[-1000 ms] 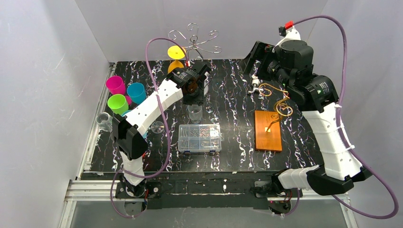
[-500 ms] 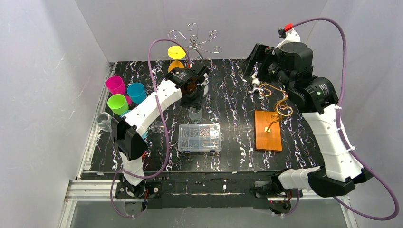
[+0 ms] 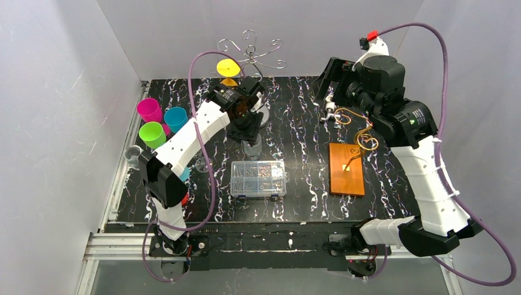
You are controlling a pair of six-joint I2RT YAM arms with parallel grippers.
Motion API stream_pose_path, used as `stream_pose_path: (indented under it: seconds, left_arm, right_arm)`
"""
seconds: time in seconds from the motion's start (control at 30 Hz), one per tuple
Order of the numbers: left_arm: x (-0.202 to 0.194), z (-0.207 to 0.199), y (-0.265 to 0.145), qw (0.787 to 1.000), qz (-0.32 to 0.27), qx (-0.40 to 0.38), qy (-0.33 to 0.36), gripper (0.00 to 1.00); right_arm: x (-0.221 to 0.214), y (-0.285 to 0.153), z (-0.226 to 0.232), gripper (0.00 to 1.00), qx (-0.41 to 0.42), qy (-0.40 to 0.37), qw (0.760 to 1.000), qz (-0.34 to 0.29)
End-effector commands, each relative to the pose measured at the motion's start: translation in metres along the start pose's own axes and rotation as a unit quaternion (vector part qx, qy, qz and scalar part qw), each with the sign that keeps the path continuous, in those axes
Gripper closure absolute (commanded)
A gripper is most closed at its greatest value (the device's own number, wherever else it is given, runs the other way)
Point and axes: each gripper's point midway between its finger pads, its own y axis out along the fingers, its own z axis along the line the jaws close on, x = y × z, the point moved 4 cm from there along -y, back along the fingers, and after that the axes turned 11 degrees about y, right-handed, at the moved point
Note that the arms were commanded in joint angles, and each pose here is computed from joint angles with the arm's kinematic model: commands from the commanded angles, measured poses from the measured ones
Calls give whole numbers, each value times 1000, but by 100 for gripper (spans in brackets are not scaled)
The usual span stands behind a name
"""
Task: Take the wine glass off the wine glass rack
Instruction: Place the wine glass at the center of the board.
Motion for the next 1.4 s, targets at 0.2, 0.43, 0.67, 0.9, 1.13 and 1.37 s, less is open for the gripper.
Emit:
stream_pose_path:
  seconds: [0.2, 0.43, 0.67, 0.9, 1.13, 1.37]
  left_arm:
    - [-4, 1, -31, 997, 2, -61, 43, 54]
    - [-7, 4, -31, 996, 14, -67, 55, 53]
    - [-13, 10, -30, 996, 18, -55, 69, 52]
    - [-10, 15, -40, 996, -15, -43, 74, 51]
    - [-8, 16, -60, 995, -49, -45, 69, 48]
    - [-8, 21, -73, 995, -77, -28, 54, 46]
  right_arm:
    - [10, 2, 4, 0, 11, -12, 999, -31]
    - [11, 1, 4, 0, 14, -21, 999, -36]
    - [10, 1, 3, 0, 17, -28, 999, -36]
    - [8, 6, 3, 0, 16, -29, 999, -34]
    - [5, 11, 2, 0, 13, -30, 999, -30]
    - [3, 15, 1, 0, 11, -30, 999, -26]
